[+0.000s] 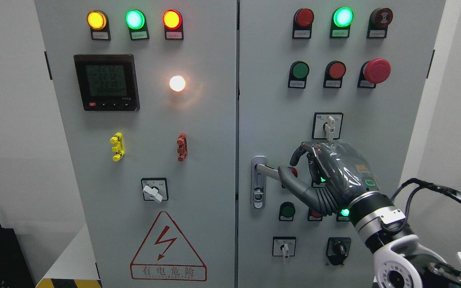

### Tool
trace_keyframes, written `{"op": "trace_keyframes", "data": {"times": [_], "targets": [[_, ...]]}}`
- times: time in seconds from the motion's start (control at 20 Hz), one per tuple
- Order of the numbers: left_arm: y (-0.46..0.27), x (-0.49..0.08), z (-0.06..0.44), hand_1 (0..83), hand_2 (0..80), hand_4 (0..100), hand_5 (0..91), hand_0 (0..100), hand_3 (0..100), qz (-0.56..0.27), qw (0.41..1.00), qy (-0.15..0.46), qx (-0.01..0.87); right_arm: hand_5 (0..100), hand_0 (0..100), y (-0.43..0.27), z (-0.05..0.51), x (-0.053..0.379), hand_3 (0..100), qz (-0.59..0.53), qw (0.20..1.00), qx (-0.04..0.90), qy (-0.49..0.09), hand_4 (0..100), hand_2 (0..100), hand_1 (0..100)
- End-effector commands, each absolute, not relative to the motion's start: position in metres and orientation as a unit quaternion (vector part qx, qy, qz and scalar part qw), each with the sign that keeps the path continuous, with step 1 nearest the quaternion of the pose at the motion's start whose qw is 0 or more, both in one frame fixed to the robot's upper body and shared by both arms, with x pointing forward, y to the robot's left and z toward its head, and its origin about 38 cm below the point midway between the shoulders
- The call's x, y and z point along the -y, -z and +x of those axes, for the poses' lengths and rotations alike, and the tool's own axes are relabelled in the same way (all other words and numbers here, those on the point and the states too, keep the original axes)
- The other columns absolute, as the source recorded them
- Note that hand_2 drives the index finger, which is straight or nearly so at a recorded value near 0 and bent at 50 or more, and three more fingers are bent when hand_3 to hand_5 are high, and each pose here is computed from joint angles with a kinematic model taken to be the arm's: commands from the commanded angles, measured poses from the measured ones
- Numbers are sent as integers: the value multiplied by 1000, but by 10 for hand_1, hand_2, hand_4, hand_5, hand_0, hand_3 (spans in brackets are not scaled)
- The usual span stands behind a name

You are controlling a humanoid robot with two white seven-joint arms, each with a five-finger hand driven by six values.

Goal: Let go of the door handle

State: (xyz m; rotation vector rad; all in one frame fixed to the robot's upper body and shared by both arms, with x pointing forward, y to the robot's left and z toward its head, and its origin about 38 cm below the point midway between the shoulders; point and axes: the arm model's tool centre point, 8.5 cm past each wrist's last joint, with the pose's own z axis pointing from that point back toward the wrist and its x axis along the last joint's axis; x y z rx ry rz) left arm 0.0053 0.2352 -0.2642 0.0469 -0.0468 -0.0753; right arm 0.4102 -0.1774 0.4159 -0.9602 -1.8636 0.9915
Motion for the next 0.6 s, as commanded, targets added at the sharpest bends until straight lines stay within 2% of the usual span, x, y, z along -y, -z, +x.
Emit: {"op": "trace_keyframes", "data": {"times": [0.0,0.55], "targets": [[264,-235,4,389,0,0,0,120,0,23,999,37,21,1000,422,-415,414,176,1000,-377,402,738,-390,1000,474,235],[264,-235,4,389,0,0,0,120,0,23,999,37,21,1000,448,-412,417,180,1000,-378,403,736,-392,1000,512,238]]}}
